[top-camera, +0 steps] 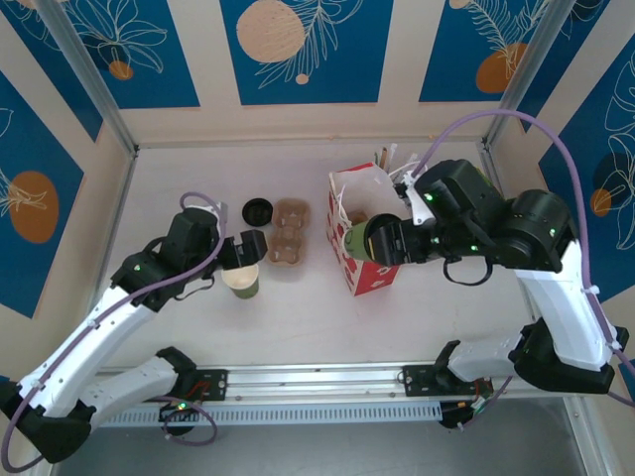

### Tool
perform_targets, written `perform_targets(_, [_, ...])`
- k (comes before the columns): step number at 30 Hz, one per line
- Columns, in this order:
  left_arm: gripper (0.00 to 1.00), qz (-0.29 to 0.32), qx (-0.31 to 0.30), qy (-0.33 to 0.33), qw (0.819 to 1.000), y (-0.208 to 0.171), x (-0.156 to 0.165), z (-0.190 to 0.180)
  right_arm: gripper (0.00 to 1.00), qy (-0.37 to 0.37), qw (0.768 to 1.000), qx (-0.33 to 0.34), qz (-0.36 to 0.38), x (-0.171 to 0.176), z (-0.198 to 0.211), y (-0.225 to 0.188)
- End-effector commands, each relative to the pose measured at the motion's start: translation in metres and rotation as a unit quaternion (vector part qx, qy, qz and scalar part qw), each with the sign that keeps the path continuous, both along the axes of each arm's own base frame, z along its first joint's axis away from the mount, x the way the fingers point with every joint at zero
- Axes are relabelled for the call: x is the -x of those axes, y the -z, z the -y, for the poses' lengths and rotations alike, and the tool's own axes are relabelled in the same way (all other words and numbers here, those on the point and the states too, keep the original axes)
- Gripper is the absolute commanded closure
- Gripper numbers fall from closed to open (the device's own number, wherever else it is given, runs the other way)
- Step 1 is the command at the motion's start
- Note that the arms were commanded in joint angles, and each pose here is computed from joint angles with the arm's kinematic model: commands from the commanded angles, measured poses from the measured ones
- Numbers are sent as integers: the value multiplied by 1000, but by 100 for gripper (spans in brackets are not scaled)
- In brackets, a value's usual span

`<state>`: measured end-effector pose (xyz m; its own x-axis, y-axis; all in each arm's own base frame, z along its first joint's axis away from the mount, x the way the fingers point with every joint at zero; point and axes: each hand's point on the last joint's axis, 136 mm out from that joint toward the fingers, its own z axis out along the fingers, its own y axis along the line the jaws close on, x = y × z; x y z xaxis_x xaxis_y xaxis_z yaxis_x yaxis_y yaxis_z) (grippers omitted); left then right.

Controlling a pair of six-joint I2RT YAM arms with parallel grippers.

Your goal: Pack the takeout coffee

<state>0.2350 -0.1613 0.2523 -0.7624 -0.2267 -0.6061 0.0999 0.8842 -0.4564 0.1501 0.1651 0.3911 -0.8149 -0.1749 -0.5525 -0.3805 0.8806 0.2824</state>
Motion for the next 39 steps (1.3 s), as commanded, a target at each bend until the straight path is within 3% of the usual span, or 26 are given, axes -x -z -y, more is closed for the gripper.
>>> perform_targets(1, [0, 22, 25, 19, 999, -19, -5, 18, 35, 5, 999, 32, -10, 13, 26, 5])
perform_targets(21, [0, 19, 8, 88, 996, -14, -9, 63, 35, 66, 996, 65, -11, -19, 44, 12])
perform_targets(39, [0, 48, -29, 131, 990, -23, 2, 54, 35, 93, 987, 115, -67, -75, 27, 48])
